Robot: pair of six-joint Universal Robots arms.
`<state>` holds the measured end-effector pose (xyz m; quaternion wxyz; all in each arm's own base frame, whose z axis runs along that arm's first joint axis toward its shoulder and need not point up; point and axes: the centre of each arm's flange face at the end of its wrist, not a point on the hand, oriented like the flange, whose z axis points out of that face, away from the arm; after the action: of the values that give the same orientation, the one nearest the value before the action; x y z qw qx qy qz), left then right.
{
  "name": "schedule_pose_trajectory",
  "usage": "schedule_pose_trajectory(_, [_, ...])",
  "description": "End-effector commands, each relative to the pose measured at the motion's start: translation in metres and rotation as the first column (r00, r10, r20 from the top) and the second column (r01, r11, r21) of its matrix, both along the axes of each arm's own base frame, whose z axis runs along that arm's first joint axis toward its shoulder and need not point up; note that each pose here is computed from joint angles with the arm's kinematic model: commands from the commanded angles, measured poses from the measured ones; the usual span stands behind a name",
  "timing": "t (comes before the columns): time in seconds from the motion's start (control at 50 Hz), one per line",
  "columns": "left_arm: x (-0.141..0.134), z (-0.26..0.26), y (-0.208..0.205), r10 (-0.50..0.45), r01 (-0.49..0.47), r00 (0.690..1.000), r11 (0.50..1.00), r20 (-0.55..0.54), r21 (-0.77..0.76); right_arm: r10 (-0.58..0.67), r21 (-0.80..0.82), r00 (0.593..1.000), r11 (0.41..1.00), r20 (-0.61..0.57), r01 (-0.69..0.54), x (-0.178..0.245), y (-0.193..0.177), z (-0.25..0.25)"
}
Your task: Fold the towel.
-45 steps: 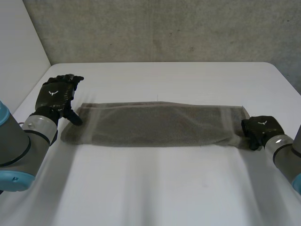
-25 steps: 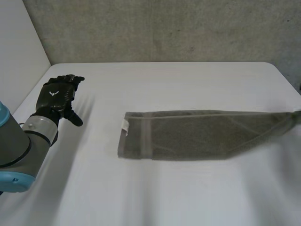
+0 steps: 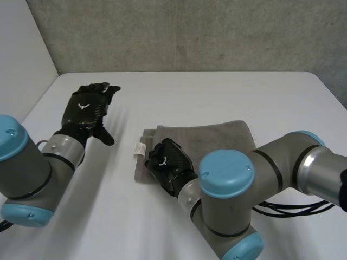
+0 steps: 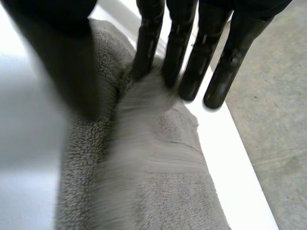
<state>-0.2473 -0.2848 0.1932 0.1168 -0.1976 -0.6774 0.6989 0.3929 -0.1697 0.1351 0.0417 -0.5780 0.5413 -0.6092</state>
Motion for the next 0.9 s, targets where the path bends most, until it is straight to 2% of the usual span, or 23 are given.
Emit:
schedule_pose_trajectory(0.02, [-0.021,-0.005,0.001,-0.055,0.055,0.998,0.998,-0.008,-0.025,-0.166,0.005,0.973,0.986,0.161,0.167,-0.043,-0.037,0.045])
schedule_pose_trajectory(0.04, [-0.021,-0.005,0.001,-0.055,0.055,0.998,0.998,-0.008,-0.025,-0.167,0.006,0.973,0.986,0.162,0.168,-0.043,-0.038,0.045])
schedule_pose_trajectory(0.08, [-0.033,-0.008,0.005,-0.087,0.087,0.996,0.996,-0.009,-0.022,-0.264,0.050,0.938,0.964,0.224,0.260,-0.073,-0.054,0.059])
schedule_pose_trajectory(0.1, [-0.033,-0.008,0.005,-0.088,0.087,0.996,0.996,-0.009,-0.022,-0.265,0.050,0.938,0.964,0.224,0.260,-0.073,-0.054,0.059])
schedule_pose_trajectory(0.12, [-0.039,-0.010,0.008,-0.106,0.105,0.994,0.994,-0.009,-0.022,-0.310,0.081,0.920,0.951,0.240,0.299,-0.086,-0.060,0.061])
schedule_pose_trajectory(0.24, [-0.064,-0.016,0.021,-0.181,0.181,0.983,0.983,-0.004,-0.014,-0.416,0.195,0.887,0.904,0.201,0.380,-0.121,-0.072,0.040])
schedule_pose_trajectory(0.42, [-0.083,-0.027,0.041,-0.251,0.251,0.967,0.968,0.040,0.004,-0.477,0.255,0.866,0.865,0.147,0.433,-0.147,-0.077,0.018])
schedule_pose_trajectory(0.62, [-0.082,-0.054,0.051,-0.274,0.270,0.935,0.962,0.227,0.048,-0.497,0.279,0.858,0.848,0.129,0.450,-0.154,-0.078,0.010])
schedule_pose_trajectory(0.9, [-0.077,-0.063,0.063,-0.321,0.287,0.910,0.944,0.261,0.162,-0.503,0.280,0.855,0.845,0.128,0.455,-0.155,-0.079,0.009])
